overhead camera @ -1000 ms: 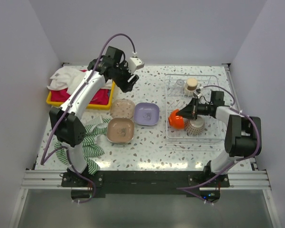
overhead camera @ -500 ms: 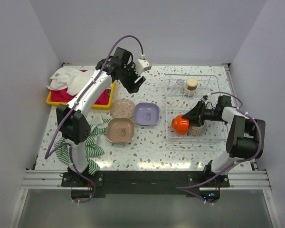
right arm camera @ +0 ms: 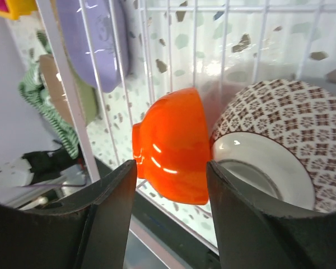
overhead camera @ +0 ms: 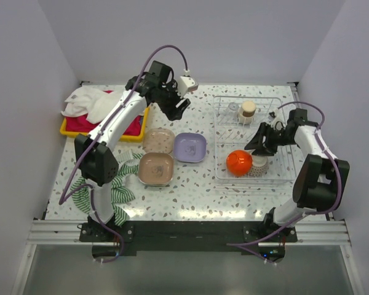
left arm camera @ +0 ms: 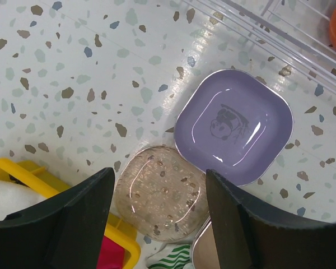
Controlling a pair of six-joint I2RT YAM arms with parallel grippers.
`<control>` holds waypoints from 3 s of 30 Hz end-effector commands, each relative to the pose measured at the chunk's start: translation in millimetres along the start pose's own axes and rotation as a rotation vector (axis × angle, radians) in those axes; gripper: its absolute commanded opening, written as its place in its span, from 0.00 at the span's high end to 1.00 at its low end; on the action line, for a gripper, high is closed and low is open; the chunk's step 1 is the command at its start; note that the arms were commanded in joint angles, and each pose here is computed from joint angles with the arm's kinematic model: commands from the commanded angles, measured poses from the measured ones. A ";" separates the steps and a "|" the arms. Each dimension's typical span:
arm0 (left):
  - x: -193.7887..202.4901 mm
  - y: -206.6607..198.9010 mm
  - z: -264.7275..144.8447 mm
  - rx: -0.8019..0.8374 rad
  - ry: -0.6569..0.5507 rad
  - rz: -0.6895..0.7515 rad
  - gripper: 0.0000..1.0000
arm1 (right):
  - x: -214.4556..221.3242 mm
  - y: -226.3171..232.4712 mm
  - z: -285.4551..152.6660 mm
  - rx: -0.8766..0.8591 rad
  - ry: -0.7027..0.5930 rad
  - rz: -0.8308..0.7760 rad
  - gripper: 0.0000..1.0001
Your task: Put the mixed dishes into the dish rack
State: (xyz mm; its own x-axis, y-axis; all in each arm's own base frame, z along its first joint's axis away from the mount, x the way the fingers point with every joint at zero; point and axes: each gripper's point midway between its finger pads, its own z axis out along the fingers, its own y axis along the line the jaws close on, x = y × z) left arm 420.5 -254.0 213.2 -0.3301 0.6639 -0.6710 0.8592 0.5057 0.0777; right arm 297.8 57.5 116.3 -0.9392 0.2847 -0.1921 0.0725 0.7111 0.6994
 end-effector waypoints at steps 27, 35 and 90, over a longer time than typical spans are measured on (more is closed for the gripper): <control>-24.8 -5.1 -20.5 0.001 -0.084 0.040 0.30 | -16.1 23.3 -46.5 0.093 -0.075 -0.495 0.34; -17.1 -5.8 -24.6 -0.012 -0.063 0.046 0.30 | -26.5 5.2 -65.7 0.148 0.091 -0.973 0.29; -4.0 -9.2 -13.5 0.018 -0.020 0.042 0.30 | -9.7 -23.8 -30.2 0.146 0.415 -1.618 0.22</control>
State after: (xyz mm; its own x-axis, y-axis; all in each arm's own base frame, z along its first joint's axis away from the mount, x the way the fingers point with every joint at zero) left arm 415.3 -248.9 207.5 -0.3333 0.6820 -0.6510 0.8632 0.4984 0.0802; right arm 289.1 17.4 121.3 -0.1366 -0.9040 -0.4051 -0.9850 0.1676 -0.0420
